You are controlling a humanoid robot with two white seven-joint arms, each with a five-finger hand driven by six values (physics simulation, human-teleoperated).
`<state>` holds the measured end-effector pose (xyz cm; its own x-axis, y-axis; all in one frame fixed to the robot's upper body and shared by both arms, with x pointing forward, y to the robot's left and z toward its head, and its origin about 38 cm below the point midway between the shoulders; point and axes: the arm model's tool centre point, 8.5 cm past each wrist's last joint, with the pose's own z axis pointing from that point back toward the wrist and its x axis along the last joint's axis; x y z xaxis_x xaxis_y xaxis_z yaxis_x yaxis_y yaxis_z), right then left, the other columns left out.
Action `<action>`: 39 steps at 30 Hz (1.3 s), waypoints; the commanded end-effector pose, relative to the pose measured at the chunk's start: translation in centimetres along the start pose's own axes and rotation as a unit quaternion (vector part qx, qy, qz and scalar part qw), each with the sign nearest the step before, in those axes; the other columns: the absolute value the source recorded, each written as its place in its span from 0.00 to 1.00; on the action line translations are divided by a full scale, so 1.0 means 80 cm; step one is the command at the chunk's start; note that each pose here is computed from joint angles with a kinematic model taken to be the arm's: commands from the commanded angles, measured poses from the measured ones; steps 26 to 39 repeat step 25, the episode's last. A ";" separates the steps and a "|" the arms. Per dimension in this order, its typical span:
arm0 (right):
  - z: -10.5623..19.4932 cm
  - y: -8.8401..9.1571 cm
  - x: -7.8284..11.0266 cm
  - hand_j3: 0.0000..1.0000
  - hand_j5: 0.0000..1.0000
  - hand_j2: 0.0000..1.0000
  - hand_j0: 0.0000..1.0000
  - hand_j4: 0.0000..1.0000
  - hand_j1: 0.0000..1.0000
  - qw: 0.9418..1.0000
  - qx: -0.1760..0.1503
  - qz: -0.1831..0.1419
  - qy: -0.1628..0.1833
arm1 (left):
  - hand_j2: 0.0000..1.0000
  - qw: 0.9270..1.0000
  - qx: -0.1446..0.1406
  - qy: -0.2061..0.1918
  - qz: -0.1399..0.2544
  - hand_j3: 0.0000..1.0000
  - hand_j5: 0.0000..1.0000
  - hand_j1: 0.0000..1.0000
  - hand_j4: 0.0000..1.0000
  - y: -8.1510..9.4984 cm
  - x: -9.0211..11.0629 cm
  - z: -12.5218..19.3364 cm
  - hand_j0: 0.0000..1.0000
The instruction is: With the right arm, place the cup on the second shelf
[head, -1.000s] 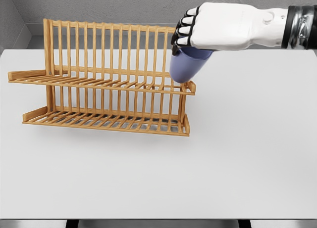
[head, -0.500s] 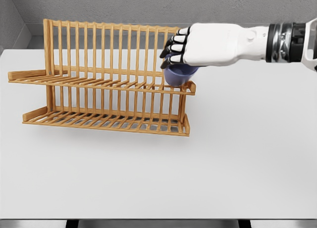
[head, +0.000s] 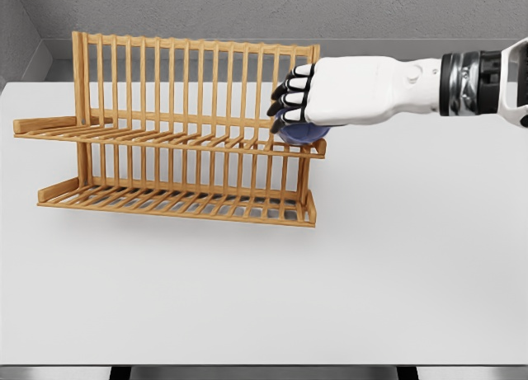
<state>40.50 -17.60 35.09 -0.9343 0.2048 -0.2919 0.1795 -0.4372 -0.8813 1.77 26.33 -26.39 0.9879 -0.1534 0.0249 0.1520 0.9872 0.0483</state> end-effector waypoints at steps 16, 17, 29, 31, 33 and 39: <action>0.181 0.174 -0.085 1.00 1.00 1.00 1.00 1.00 1.00 0.935 -0.056 -0.235 0.258 | 1.00 1.000 -0.001 0.000 0.000 1.00 1.00 1.00 1.00 0.000 0.000 0.000 1.00; 0.175 0.192 -0.075 1.00 1.00 1.00 1.00 1.00 1.00 0.927 -0.078 -0.257 0.262 | 1.00 1.000 0.000 0.001 0.000 1.00 1.00 1.00 1.00 0.000 0.000 0.000 1.00; 0.181 0.203 -0.072 1.00 1.00 1.00 1.00 1.00 1.00 0.923 -0.075 -0.267 0.268 | 1.00 1.000 -0.021 -0.002 -0.002 1.00 1.00 1.00 1.00 -0.005 0.001 0.000 1.00; 0.181 0.203 -0.072 1.00 1.00 1.00 1.00 1.00 1.00 0.923 -0.075 -0.267 0.268 | 1.00 1.000 -0.021 -0.002 -0.002 1.00 1.00 1.00 1.00 -0.005 0.001 0.000 1.00; 0.181 0.203 -0.072 1.00 1.00 1.00 1.00 1.00 1.00 0.923 -0.075 -0.267 0.268 | 1.00 1.000 -0.021 -0.002 -0.002 1.00 1.00 1.00 1.00 -0.005 0.001 0.000 1.00; 0.181 0.203 -0.072 1.00 1.00 1.00 1.00 1.00 1.00 0.923 -0.075 -0.267 0.268 | 1.00 1.000 -0.021 -0.002 -0.002 1.00 1.00 1.00 1.00 -0.005 0.001 0.000 1.00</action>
